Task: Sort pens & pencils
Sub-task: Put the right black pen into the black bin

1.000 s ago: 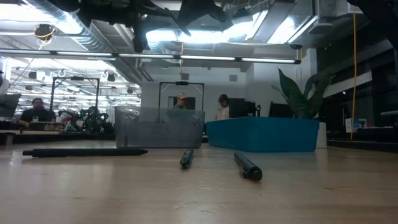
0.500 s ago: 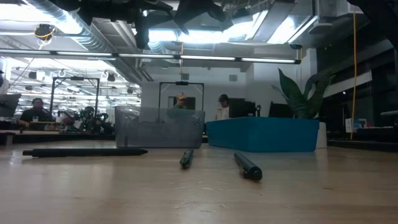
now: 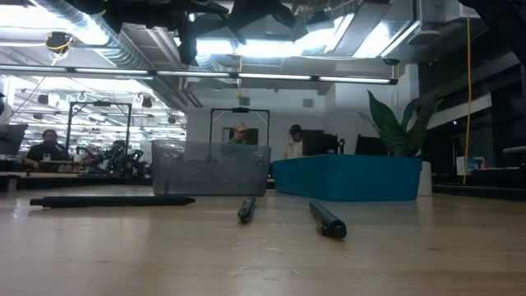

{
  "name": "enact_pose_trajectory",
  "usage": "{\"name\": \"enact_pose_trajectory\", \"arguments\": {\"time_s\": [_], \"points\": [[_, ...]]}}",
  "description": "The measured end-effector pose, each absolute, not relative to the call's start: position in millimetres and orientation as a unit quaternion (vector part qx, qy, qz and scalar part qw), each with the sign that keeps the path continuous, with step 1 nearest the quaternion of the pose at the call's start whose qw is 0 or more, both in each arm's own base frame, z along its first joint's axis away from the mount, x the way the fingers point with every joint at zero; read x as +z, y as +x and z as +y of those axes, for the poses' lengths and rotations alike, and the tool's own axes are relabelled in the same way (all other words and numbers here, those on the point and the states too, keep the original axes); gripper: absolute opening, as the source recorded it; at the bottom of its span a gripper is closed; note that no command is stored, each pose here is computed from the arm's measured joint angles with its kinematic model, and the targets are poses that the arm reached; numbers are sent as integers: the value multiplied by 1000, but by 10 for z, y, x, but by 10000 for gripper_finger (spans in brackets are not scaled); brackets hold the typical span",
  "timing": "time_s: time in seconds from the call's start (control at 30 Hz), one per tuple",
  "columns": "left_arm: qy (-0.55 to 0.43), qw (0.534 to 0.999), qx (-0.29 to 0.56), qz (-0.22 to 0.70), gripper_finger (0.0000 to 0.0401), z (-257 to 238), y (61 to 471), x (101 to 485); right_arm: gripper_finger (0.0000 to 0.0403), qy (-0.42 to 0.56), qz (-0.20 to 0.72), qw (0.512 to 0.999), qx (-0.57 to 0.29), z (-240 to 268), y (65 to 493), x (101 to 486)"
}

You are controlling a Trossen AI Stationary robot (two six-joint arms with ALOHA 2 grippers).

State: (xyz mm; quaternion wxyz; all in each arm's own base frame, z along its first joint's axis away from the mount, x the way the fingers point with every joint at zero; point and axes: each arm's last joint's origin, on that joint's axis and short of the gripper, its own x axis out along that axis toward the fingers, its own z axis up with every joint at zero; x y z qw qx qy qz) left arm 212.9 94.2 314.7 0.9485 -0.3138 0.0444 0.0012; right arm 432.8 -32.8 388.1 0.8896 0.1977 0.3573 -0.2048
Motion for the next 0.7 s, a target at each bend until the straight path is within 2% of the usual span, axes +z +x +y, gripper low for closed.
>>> {"name": "enact_pose_trajectory", "arguments": {"time_s": [0.13,0.37,0.7], "points": [[-315,948,2,46,78,945,2135,3140,22,198,355,890,-205,-328,4331,3884],[-306,951,4,47,24,947,2135,3136,22,200,354,891,-205,-328,4334,3886],[-305,951,4,47,24,949,2134,3137,22,199,353,891,-204,-323,4334,3887]]}}
